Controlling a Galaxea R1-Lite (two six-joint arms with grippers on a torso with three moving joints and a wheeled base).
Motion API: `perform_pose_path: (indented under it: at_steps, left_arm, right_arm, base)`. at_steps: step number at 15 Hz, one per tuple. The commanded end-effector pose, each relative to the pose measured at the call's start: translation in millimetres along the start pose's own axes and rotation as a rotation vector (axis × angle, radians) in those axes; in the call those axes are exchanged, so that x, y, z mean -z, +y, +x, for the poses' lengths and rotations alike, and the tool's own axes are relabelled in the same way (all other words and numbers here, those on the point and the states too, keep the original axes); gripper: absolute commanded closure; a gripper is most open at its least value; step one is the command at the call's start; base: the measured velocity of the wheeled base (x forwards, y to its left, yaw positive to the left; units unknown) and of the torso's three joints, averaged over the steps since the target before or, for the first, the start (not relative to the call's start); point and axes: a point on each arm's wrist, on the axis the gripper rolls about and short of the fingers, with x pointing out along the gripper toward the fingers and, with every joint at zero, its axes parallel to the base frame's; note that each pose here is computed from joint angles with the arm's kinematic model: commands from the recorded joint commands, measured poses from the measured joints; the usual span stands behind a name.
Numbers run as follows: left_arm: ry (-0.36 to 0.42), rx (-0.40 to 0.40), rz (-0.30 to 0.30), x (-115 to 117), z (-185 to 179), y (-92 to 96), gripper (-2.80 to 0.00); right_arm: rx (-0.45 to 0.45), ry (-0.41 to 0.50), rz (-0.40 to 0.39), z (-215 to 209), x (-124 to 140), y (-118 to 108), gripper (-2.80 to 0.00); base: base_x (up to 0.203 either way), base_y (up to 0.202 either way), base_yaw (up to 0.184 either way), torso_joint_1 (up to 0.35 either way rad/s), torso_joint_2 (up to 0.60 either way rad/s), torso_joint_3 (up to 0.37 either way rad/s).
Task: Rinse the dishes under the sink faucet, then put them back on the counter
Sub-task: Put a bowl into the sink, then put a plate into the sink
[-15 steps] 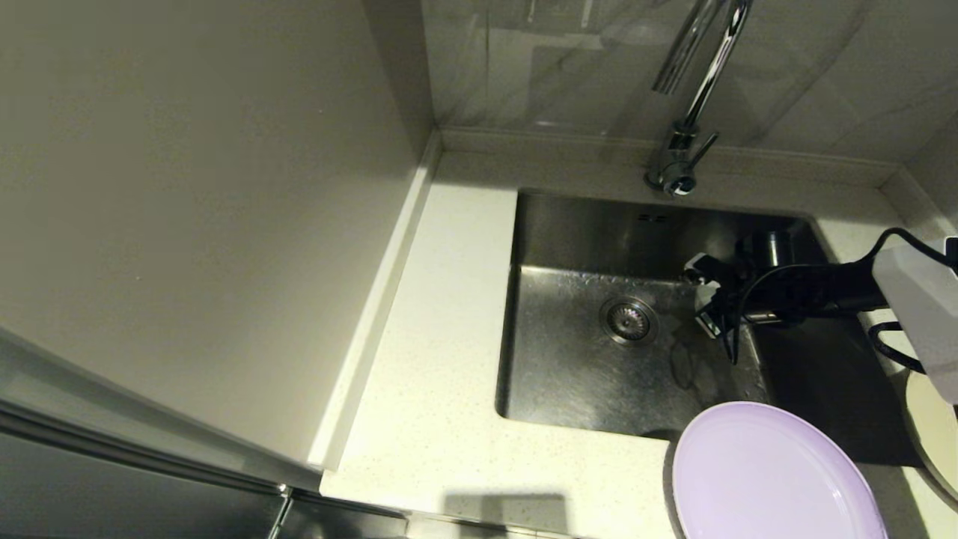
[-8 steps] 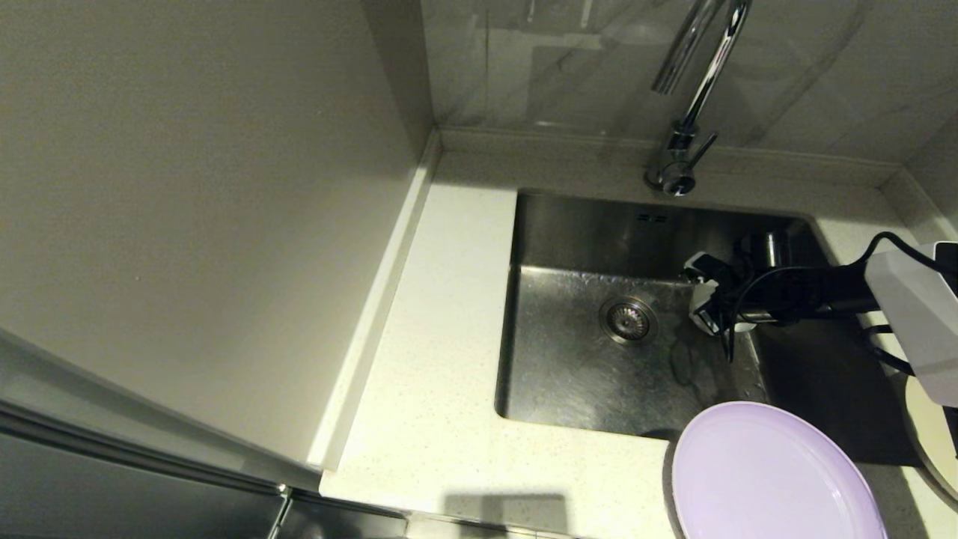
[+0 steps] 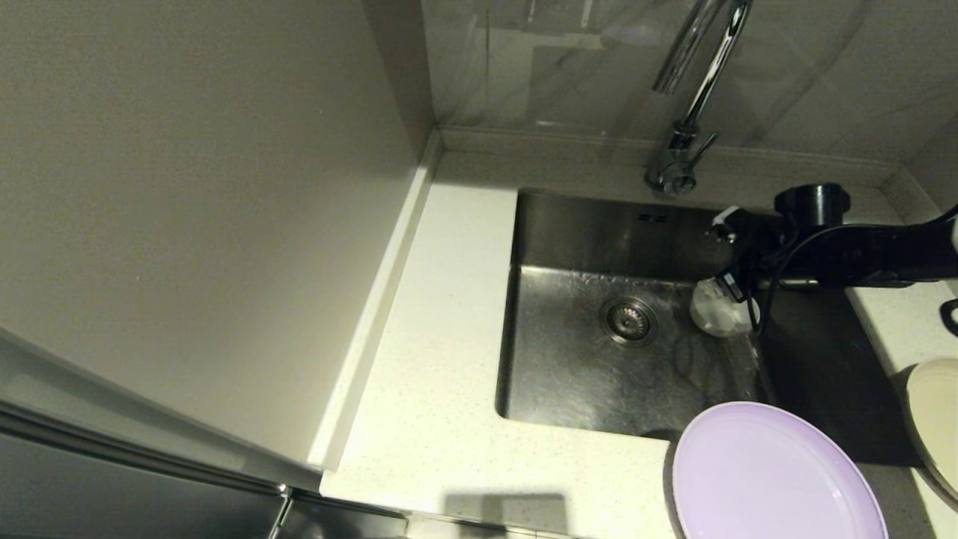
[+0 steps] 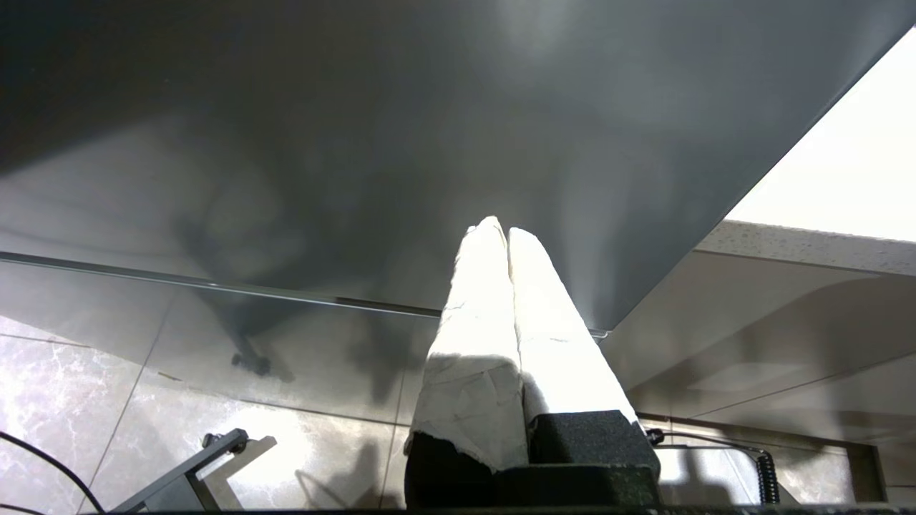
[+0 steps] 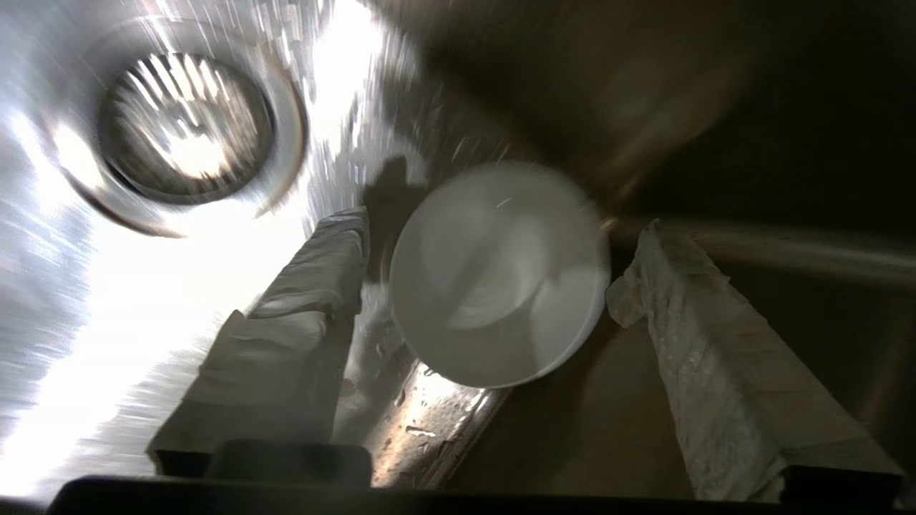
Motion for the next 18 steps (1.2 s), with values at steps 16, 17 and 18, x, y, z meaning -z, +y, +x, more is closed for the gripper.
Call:
perform_pose_path:
  at_steps: [16,17,18]
  left_arm:
    - [-0.003,-0.001,-0.001,0.0,-0.2,0.0,0.00]
    - [-0.003,-0.001,0.000,0.0,-0.2,0.0,0.00]
    - [-0.003,-0.001,-0.001,0.0,-0.2,0.0,0.00]
  right_arm:
    - [-0.017,0.157,0.266,-294.0,4.7,-9.6,0.00]
    - [0.001,0.202,0.286,-292.0,13.0,-7.1,0.00]
    - [0.038,0.255,0.323,-289.9,20.5,-4.5,0.00]
  base:
    - [0.000,0.000,0.000,0.000,0.00,0.000]
    - [0.000,0.000,0.000,0.000,0.00,0.000]
    - [0.000,0.000,0.000,0.000,0.00,0.000]
